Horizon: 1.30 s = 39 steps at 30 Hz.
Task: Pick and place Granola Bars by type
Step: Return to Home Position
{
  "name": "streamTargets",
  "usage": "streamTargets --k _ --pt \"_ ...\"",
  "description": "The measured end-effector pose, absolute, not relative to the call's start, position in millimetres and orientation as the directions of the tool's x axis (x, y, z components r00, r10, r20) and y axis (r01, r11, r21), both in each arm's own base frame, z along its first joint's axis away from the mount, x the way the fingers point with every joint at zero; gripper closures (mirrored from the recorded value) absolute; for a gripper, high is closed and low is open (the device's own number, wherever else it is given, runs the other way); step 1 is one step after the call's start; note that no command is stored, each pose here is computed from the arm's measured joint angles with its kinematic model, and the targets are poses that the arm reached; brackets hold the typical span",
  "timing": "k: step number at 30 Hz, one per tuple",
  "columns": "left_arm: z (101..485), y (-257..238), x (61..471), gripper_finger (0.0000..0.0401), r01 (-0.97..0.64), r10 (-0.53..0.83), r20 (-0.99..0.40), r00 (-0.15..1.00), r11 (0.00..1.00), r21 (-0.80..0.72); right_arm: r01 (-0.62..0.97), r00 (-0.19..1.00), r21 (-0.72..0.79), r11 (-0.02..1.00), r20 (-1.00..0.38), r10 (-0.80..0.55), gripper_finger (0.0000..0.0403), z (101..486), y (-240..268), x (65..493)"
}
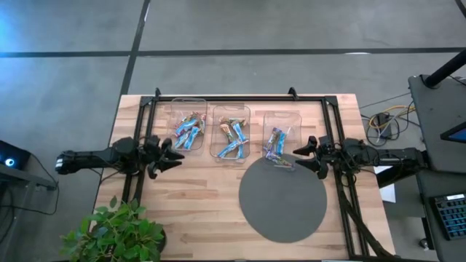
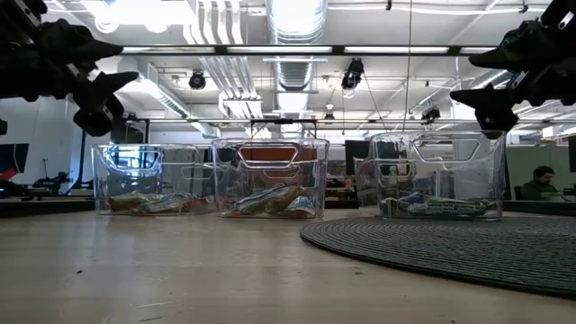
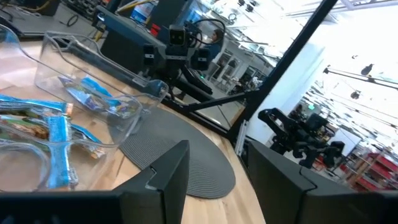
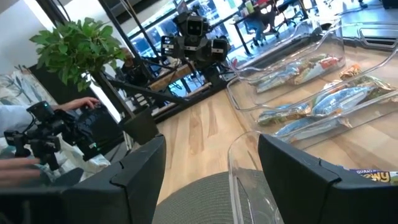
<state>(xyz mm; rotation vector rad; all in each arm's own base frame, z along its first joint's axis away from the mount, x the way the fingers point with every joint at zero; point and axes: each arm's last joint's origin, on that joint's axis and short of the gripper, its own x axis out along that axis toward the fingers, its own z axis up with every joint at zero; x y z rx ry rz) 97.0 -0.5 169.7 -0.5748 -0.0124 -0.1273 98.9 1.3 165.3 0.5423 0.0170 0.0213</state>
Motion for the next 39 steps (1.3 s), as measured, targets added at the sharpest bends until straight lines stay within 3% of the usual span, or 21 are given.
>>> streamTargets --k 6,9,14,17,19,25,39 --pt "169.7 -3.5 96.9 0.0254 0.150 -0.147 0.048 0.988 0.828 -0.541 -0.016 1.000 0.516 0.856 -0.011 0.025 0.0158 165.3 1.3 98.9" --pt "167.5 -0.4 97.3 0.0254 0.044 -0.036 0.025 0.999 0.867 -0.496 -0.016 1.000 0.516 0.856 -0.011 0.025 0.0158 165.3 1.3 98.9" --pt "168.4 3.6 97.1 0.0254 -0.118 0.126 0.034 0.991 0.977 -0.179 -0.015 1.000 0.516 0.856 -0.011 0.024 0.0158 165.2 1.3 98.9" --pt "168.8 3.5 96.9 0.0254 -0.158 0.155 0.038 0.987 0.983 0.088 -0.015 1.000 0.516 0.856 -0.011 0.025 0.0158 165.3 1.3 98.9" --pt "168.7 2.8 97.0 0.0254 -0.153 0.148 0.038 0.988 0.971 0.184 -0.015 1.000 0.516 0.856 -0.011 0.025 0.0158 165.2 1.3 98.9" --pt "168.6 2.4 97.0 0.0254 -0.147 0.148 0.036 0.988 0.989 -0.026 -0.015 1.000 0.516 0.856 -0.011 0.025 0.0158 165.2 1.3 98.9" --pt "169.9 2.2 96.9 0.0254 -0.151 0.150 0.049 0.987 0.989 0.011 -0.015 1.000 0.516 0.856 -0.012 0.025 0.0158 165.2 1.3 98.9"
